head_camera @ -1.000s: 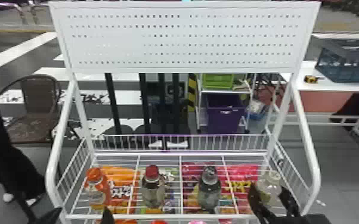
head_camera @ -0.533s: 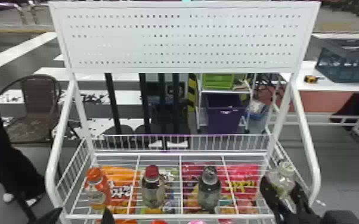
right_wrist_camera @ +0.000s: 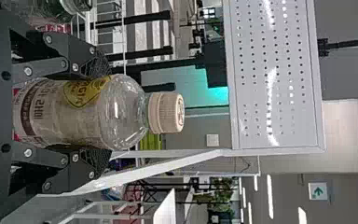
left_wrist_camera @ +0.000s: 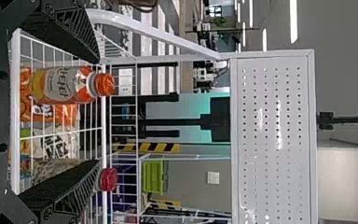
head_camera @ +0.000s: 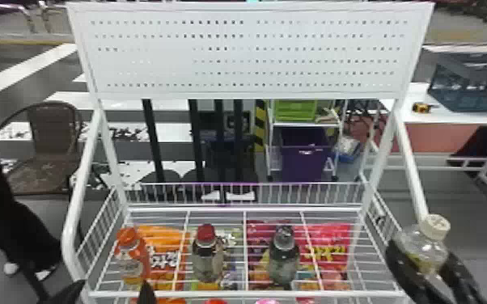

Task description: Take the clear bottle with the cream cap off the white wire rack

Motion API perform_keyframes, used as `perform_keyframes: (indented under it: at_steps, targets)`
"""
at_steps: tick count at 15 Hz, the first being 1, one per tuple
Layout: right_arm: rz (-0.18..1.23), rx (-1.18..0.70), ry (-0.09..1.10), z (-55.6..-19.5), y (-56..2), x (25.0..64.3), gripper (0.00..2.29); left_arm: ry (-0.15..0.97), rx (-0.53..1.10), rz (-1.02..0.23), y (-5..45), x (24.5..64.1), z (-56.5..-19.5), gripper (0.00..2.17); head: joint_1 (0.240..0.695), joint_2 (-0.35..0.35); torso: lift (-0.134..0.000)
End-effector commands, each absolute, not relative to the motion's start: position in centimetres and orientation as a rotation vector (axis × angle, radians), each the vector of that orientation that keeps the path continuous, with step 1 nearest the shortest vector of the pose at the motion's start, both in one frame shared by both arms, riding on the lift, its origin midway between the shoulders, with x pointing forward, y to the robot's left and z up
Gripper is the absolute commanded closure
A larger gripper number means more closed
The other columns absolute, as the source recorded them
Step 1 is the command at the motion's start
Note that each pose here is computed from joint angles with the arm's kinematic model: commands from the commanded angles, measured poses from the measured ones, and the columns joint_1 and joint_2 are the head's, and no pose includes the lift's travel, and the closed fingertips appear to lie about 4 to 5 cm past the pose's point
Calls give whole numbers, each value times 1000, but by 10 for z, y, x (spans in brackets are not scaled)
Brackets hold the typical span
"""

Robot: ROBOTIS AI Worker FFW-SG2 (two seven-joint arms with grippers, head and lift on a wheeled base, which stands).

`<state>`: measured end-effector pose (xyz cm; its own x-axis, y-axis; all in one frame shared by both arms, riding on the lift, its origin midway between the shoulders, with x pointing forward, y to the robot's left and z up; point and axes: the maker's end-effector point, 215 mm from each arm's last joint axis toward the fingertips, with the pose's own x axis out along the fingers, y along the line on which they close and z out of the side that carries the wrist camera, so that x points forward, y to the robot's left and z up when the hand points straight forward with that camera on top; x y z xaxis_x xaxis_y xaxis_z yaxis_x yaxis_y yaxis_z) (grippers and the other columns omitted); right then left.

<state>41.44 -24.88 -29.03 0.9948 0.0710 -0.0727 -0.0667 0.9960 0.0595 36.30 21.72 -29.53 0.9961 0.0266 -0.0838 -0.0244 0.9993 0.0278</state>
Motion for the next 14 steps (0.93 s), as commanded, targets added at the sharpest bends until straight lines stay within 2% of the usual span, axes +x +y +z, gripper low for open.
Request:
perform_keyframes:
  at_steps: [1, 3, 7, 14]
  targets:
    - [60, 62, 138, -289, -258, 393, 809, 80, 24, 26, 218, 363, -294, 124, 499, 0, 0]
    - [63, 60, 139, -291, -262, 383, 809, 70, 21, 26, 217, 363, -291, 124, 499, 0, 0]
    - [87, 50, 69, -276, -257, 365, 809, 57, 16, 23, 215, 364, -283, 124, 499, 0, 0]
    - [92, 50, 54, -271, -254, 362, 809, 53, 11, 21, 213, 362, -279, 124, 499, 0, 0]
